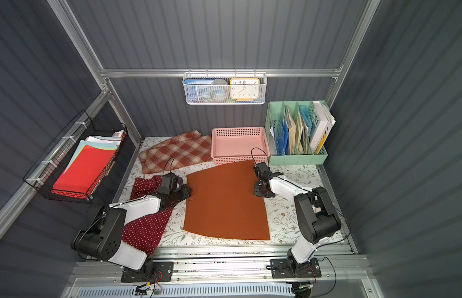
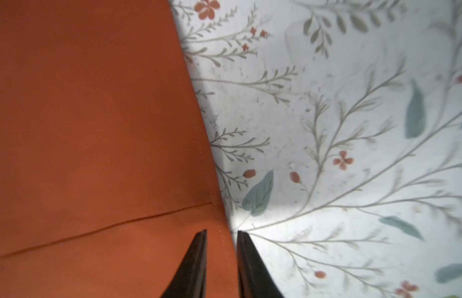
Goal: Roll up the skirts
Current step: Move the skirt to the center of the board, then fold the skirt at the center of the board.
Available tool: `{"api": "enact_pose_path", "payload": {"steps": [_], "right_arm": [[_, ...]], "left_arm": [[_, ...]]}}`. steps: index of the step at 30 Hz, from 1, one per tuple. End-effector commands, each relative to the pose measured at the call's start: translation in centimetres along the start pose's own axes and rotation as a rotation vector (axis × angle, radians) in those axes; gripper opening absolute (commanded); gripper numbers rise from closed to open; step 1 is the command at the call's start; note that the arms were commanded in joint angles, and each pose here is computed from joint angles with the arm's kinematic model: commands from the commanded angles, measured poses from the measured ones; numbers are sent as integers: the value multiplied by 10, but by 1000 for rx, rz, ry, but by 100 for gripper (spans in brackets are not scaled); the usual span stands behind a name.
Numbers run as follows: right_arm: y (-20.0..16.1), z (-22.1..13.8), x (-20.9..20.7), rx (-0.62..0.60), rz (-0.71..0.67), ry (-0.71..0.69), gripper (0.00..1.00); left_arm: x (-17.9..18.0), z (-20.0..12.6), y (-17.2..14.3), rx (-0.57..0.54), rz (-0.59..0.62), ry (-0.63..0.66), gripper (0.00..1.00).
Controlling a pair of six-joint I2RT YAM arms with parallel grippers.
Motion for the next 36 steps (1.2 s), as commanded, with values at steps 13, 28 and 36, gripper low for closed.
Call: {"api": "enact_pose_path", "payload": {"steps": [13, 28, 36], "right_arm": [[-118, -68, -18, 101, 153, 56, 31], [-199, -82, -13, 162, 295, 59, 35], [-210, -75, -16, 180, 288, 28, 36]], "left_arm": [[45, -83, -70, 177, -120, 15, 48], [75, -106, -137, 321, -151, 120, 42], [75, -94, -141, 317, -173, 121, 40]]}}
Point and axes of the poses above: each gripper's point midway between its finger pads, its own z axis out along the fingers, its own x axis along the line the jaws close on, y = z × x, the point moved 2 cm from there along -z, back along the fingers, and after that the axes turned 13 degrees about -z, right-handed, at the moved point
